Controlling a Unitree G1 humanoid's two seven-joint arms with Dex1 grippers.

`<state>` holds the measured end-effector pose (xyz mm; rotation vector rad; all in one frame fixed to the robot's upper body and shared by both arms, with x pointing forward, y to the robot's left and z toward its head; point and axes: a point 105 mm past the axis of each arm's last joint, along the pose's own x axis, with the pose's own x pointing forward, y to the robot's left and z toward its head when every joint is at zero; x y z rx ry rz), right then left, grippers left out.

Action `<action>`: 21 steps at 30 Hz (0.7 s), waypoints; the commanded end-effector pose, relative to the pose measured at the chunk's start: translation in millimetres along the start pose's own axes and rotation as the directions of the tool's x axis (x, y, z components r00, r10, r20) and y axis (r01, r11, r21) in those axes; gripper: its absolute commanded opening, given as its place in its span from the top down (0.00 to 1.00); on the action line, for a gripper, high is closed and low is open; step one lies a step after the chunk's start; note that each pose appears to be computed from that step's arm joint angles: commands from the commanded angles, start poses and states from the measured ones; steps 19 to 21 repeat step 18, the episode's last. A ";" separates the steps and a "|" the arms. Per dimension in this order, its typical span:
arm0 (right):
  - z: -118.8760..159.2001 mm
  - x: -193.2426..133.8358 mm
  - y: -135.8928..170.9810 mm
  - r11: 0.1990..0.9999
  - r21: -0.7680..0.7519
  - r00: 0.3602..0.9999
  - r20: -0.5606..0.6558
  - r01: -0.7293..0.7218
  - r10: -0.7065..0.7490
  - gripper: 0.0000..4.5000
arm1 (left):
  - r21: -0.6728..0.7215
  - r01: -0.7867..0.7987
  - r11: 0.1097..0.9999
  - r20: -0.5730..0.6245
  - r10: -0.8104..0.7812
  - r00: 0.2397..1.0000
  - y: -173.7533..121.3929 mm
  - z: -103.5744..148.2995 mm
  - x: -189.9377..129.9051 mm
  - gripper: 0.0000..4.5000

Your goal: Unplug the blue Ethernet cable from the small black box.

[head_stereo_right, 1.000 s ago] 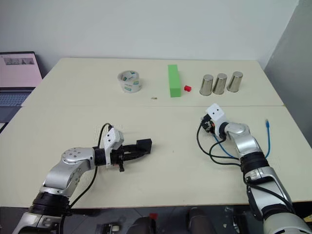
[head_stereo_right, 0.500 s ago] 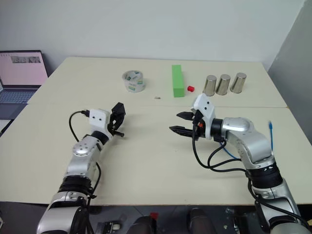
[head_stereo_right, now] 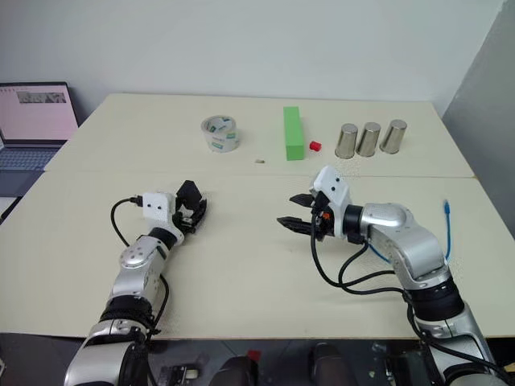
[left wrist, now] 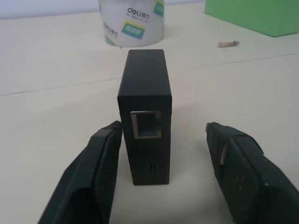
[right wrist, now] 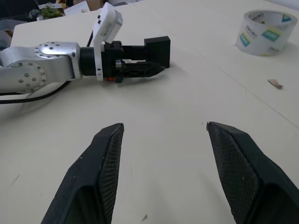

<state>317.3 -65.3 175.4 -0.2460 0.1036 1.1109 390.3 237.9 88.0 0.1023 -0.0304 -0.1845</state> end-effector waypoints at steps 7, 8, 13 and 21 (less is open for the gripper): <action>-12.2 -50.9 -24.0 0.979 0.014 0.979 -0.016 0.203 -0.203 0.33 | 0.099 0.146 0.984 -0.087 -0.138 0.987 0.4 40.8 -60.9 0.25; -15.5 -58.8 -26.4 0.976 0.012 0.976 -0.032 0.217 -0.217 0.33 | 0.090 0.179 0.980 -0.094 -0.171 0.981 0.1 47.3 -65.6 0.25; -27.5 -93.8 -40.2 0.958 0.006 0.953 -0.110 0.285 -0.283 0.33 | 0.099 0.309 0.946 -0.143 -0.293 0.945 4.7 73.2 -81.7 0.25; -26.1 -111.9 -51.2 0.946 -0.007 0.937 -0.133 0.325 -0.323 0.33 | 0.117 0.373 0.920 -0.192 -0.348 0.918 12.1 83.8 -88.0 0.25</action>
